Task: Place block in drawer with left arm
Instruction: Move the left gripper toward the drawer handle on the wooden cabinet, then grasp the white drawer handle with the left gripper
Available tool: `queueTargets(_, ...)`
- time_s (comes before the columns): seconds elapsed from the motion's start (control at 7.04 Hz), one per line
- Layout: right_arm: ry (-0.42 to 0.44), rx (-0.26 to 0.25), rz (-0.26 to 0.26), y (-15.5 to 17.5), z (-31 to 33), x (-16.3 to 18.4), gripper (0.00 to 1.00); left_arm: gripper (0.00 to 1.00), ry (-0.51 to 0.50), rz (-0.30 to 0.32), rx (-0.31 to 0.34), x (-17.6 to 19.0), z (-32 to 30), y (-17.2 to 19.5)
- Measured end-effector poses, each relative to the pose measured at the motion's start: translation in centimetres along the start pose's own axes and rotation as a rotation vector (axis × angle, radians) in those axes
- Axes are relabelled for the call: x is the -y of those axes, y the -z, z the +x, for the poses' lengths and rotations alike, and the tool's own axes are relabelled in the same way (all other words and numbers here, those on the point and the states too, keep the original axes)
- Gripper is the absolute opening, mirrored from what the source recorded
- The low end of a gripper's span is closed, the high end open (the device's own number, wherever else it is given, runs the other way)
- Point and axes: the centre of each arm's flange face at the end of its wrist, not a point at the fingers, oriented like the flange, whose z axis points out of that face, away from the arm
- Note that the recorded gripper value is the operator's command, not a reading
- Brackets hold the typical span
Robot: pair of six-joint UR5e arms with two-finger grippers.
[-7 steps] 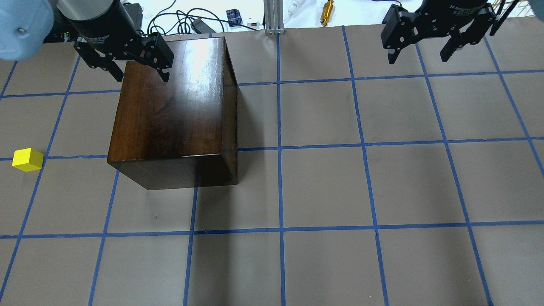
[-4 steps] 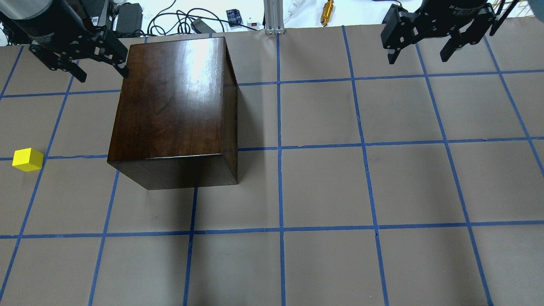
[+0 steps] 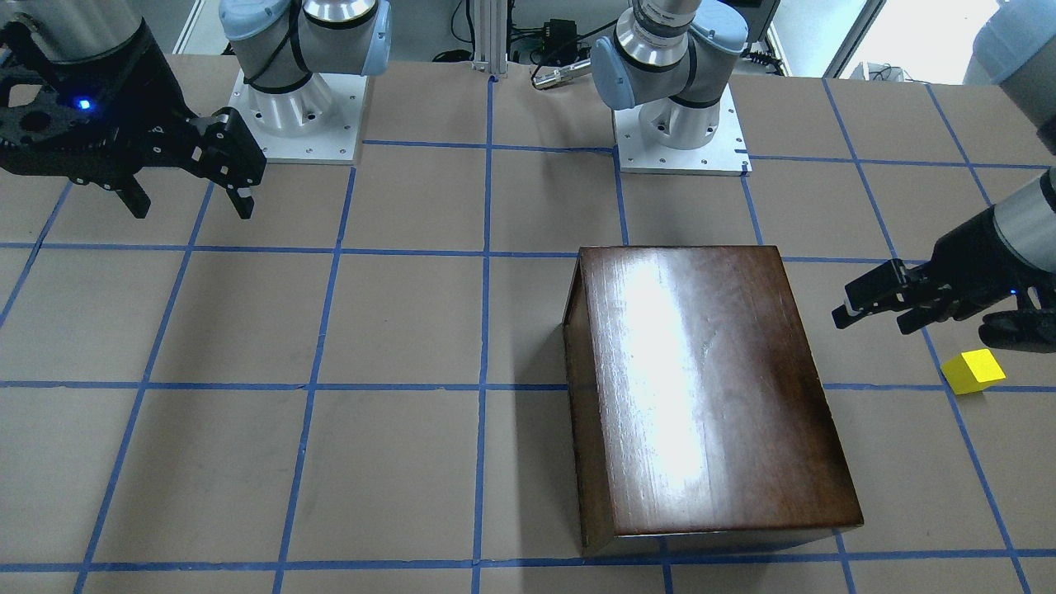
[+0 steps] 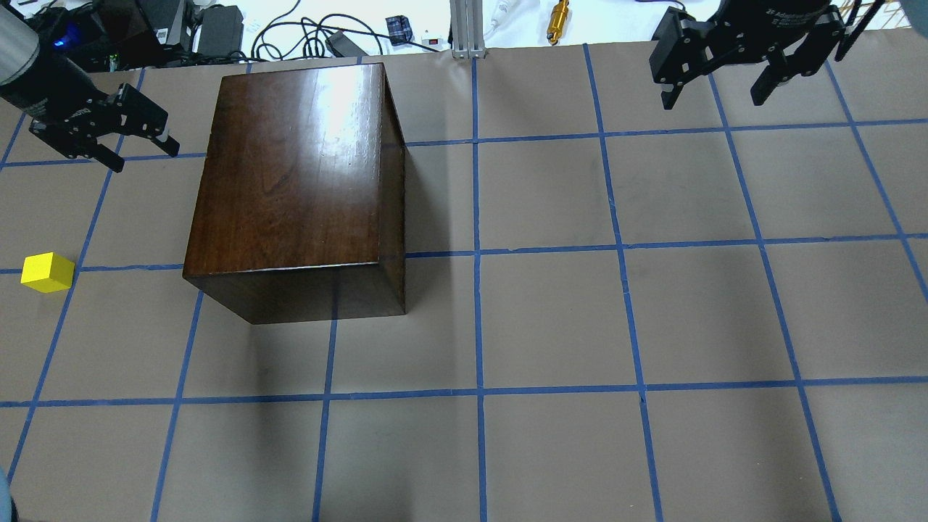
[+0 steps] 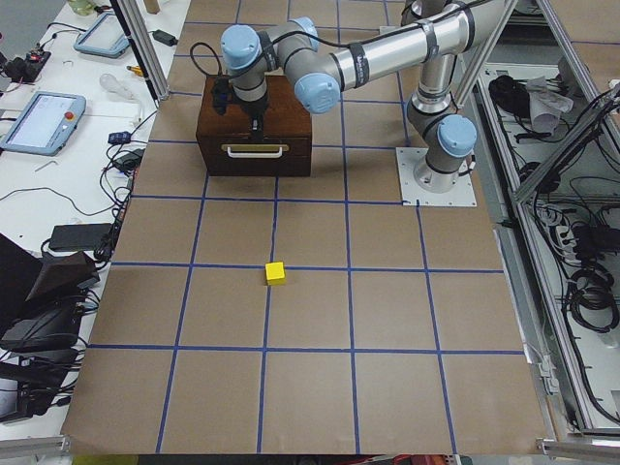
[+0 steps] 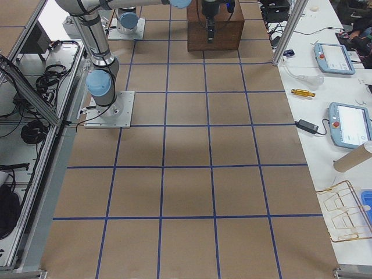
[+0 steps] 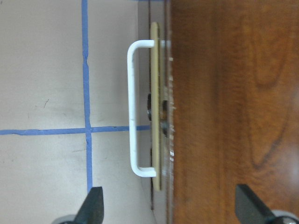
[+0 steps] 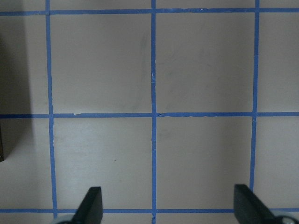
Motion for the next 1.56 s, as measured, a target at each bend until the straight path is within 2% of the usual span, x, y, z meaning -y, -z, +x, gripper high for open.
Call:
queueTargets(0.28,0.0,0.0,0.0,0.0,0.0,0.0,1.0,0.99,-0.017,-0.002,-0.039,1.5,-3.7,-3.0)
queueTargets(0.71,0.0,0.0,0.0,0.0,0.0,0.0,1.0,0.98,-0.026,0.013,-0.039,2.1,-5.4,-7.5)
queueTargets(1.56,0.0,0.002,0.001,0.0,0.0,0.0,1.0,0.99,-0.023,0.012,-0.106,2.3,-5.5,-10.3)
